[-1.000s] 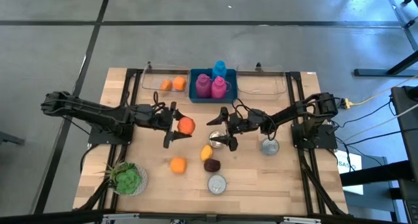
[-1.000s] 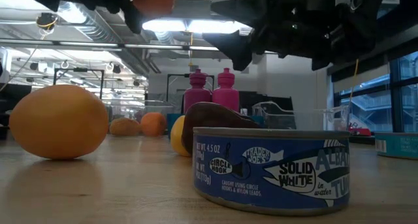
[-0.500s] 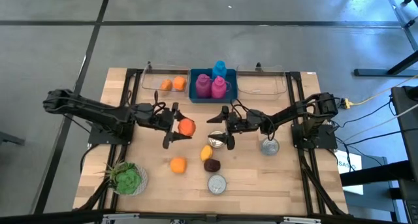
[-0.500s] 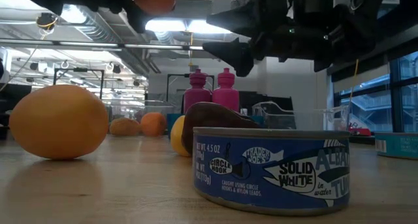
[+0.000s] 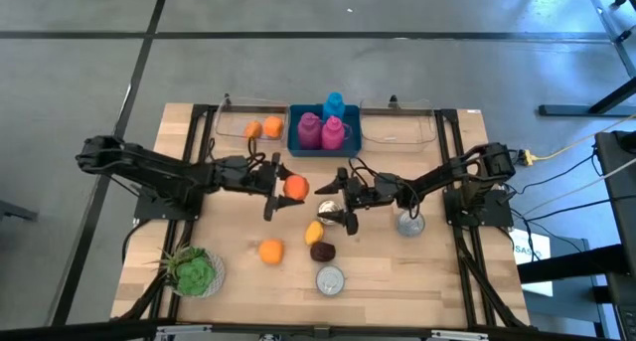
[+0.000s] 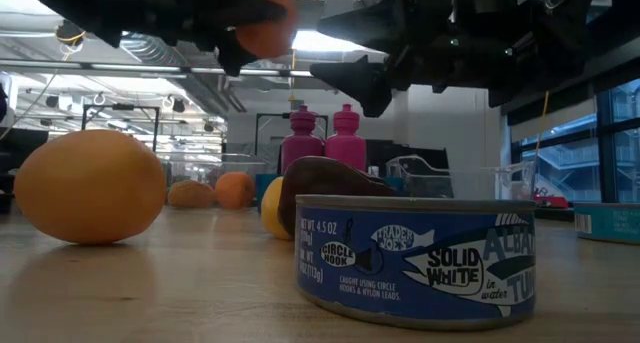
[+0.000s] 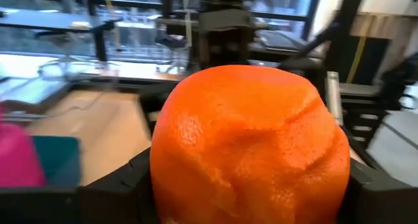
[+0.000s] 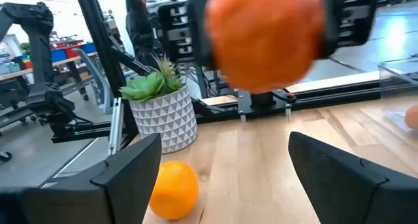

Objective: Pick & Place Food Item
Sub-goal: Put the top orange into the left transparent bin

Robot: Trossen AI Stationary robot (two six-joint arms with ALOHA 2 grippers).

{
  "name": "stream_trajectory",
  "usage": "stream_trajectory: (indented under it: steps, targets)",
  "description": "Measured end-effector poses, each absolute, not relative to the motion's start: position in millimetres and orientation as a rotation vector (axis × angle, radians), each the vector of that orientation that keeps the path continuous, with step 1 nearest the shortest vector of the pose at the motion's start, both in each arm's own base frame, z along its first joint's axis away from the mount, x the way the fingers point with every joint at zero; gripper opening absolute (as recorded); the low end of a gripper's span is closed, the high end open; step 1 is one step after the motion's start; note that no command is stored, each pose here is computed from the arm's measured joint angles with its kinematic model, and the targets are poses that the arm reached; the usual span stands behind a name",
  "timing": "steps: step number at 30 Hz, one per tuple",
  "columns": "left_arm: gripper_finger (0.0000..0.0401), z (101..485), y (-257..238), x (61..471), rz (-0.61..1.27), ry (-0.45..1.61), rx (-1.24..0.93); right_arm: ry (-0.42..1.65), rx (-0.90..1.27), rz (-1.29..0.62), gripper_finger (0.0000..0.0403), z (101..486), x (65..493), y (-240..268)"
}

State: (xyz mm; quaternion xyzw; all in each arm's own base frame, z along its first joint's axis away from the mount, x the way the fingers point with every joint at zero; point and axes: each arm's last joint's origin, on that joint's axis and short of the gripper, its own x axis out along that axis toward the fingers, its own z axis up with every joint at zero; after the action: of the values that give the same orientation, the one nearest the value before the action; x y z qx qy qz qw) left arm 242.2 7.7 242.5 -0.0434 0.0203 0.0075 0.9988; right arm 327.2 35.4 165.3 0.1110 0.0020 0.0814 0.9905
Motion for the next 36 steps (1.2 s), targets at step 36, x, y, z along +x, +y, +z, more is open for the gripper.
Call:
stream_trajectory:
  steps: [36]
  targets:
    - [0.0260, 207.4, 63.2, 127.9, 0.546, -0.221, -0.194, 0.018, 0.178, 0.070, 0.0333, 162.9, 328.5, 20.0]
